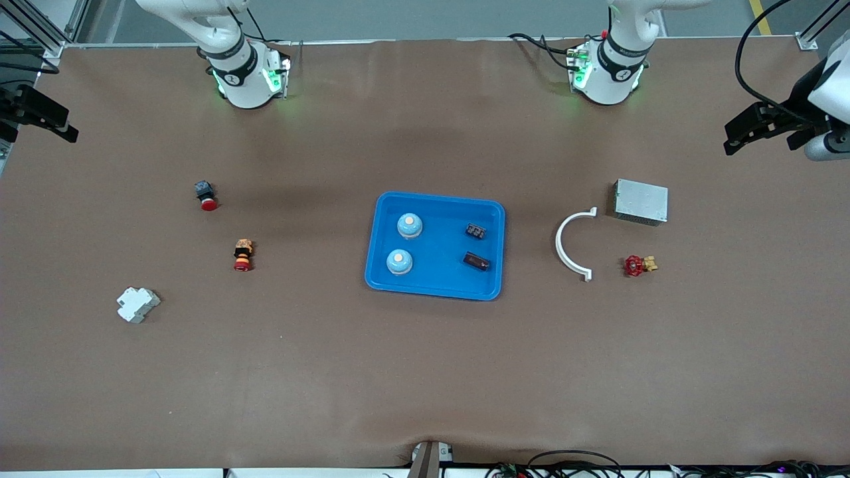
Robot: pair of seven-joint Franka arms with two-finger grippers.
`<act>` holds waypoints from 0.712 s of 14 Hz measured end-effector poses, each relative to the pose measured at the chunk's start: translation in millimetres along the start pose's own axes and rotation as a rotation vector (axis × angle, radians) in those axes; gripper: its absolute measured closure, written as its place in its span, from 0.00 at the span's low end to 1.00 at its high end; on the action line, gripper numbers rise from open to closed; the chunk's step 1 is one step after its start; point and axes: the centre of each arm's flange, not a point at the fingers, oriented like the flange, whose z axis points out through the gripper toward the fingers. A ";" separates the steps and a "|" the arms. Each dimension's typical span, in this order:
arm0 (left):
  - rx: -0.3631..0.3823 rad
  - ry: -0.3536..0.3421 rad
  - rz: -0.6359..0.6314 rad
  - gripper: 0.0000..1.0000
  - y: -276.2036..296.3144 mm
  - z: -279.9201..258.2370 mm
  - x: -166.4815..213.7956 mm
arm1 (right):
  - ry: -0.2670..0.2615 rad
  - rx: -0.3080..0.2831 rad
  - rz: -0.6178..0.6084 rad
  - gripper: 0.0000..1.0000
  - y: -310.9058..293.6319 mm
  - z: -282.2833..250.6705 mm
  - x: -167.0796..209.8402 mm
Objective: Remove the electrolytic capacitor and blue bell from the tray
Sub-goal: 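Move both grippers from rest toward the blue tray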
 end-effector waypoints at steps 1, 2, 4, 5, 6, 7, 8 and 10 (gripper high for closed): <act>0.001 -0.013 0.001 0.00 0.6 6.5 4.2 | -0.001 0.000 0.000 0.00 0.2 0.2 0.0; 0.002 -0.030 0.001 0.00 1.4 15.4 9.7 | -0.005 0.001 0.000 0.00 -1.4 1.2 -0.3; 0.006 -0.066 -0.003 0.00 5.6 34.7 20.7 | -0.022 0.000 0.038 0.00 -21.0 7.3 -1.3; 0.009 -0.083 -0.010 0.00 11.7 43.6 24.8 | -0.035 -0.001 0.066 0.00 -41.5 13.2 -3.4; 0.013 -0.098 -0.023 0.00 22.3 52.9 28.5 | -0.047 -0.001 0.094 0.00 -66.9 20.0 -6.9; 0.018 -0.109 -0.047 0.00 35.6 62.9 32.4 | -0.056 -0.001 0.122 0.00 -93.2 27.2 -11.0; 0.022 -0.110 -0.073 0.00 50.4 73.2 36.5 | -0.057 0.001 0.146 0.00 -116.9 34.5 -14.7; 0.020 -0.081 -0.125 0.00 79.8 97.6 44.3 | -0.050 0.004 0.193 0.00 -157.9 51.9 -20.8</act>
